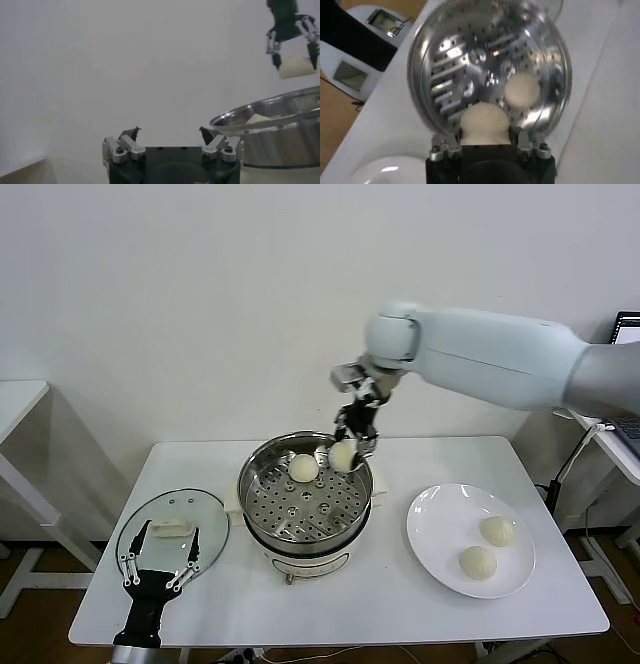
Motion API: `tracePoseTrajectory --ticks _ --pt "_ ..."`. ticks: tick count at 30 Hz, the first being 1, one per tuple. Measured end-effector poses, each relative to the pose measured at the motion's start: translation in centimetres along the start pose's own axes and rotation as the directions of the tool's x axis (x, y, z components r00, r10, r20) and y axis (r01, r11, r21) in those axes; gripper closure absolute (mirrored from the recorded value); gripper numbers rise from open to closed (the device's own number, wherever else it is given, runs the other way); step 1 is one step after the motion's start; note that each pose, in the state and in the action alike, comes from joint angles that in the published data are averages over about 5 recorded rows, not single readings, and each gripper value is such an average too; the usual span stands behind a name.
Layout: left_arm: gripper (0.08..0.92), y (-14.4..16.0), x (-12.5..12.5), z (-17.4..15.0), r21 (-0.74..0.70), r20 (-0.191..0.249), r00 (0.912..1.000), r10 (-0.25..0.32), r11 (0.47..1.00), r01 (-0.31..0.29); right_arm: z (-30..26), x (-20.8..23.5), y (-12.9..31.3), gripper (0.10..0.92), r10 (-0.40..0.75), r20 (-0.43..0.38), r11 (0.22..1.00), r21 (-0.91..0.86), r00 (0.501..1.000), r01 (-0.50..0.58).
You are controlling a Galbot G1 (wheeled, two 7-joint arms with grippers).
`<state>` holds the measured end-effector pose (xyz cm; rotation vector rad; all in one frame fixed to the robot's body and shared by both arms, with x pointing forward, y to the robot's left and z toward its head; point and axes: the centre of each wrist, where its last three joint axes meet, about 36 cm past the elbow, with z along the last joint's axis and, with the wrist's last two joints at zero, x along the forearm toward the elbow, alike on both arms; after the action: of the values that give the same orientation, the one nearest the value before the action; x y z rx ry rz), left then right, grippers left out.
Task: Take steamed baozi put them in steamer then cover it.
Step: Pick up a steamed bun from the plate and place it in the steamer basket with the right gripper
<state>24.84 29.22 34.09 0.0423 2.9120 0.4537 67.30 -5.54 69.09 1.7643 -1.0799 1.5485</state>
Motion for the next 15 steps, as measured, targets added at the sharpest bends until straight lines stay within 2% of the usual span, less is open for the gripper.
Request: tracePoseTrajectory --ticks 15 --pt "0.177 0.2 0.3 0.0 0.001 0.000 0.9999 -0.017 1.000 0.017 -7.0 -7.4 -2.5 0.386 0.011 -0.025 0.999 0.030 1.000 -0.010"
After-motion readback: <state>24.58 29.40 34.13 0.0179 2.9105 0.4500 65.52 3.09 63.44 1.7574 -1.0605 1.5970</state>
